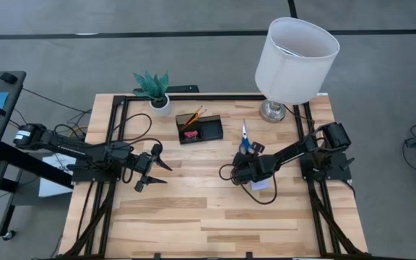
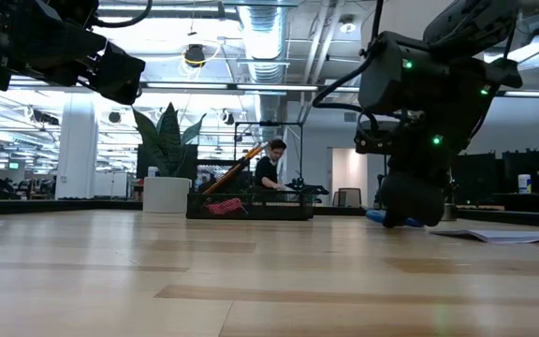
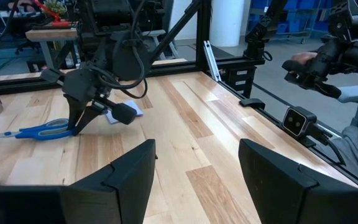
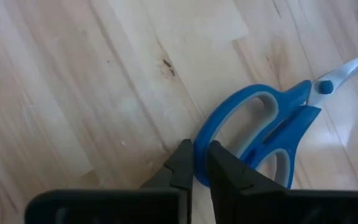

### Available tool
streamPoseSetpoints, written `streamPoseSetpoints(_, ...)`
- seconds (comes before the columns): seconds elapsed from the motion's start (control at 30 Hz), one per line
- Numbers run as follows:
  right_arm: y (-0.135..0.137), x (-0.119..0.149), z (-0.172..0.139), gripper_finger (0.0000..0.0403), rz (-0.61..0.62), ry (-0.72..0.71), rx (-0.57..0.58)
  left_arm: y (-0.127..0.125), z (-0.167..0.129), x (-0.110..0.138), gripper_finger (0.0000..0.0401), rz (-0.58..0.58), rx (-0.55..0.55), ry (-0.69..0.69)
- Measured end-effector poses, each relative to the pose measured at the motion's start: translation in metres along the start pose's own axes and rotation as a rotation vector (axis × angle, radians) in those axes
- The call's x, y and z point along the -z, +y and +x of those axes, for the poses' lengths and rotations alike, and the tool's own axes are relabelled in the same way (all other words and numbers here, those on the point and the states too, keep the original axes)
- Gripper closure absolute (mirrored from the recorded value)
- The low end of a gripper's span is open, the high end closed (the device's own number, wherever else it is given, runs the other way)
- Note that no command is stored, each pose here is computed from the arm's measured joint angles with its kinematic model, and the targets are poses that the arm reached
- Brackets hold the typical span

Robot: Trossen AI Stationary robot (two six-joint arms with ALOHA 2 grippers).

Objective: Pick and place office supplies into organizer
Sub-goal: Put the blue scissors into the black desk organizer

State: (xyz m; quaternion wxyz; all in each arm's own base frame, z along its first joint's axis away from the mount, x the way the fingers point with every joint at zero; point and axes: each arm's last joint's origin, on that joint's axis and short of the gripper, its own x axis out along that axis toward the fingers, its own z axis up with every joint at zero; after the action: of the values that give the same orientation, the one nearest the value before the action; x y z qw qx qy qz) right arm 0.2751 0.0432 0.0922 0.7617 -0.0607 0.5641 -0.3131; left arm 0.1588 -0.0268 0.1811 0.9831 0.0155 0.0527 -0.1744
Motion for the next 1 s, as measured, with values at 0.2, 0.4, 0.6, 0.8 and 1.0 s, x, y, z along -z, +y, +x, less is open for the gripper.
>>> streamPoseSetpoints(0.2, 0.000, -0.004, -0.003, 0.0387, 0.028, -0.002, 0.007, 0.000, 0.000, 0.000, 0.0178, -0.002, 0.000, 0.000)
streamPoseSetpoints(0.4, 0.003, -0.015, -0.012, 0.0401, 0.018, -0.002, 0.012, 0.000, 0.000, 0.000, 0.0178, -0.001, 0.000, 0.000)
streamPoseSetpoints(0.6, 0.010, -0.029, -0.028, 0.0397, 0.008, -0.016, -0.019, 0.000, 0.000, 0.000, 0.0178, -0.001, 0.000, 0.000)
streamPoseSetpoints(0.8, 0.014, -0.036, -0.040, 0.0399, -0.008, -0.047, -0.018, 0.000, 0.000, 0.000, 0.0178, -0.002, 0.000, -0.001)
streamPoseSetpoints(1.0, 0.018, -0.037, -0.048, 0.0401, 0.010, -0.078, -0.001, 0.000, 0.000, 0.000, 0.0178, -0.004, 0.000, -0.001)
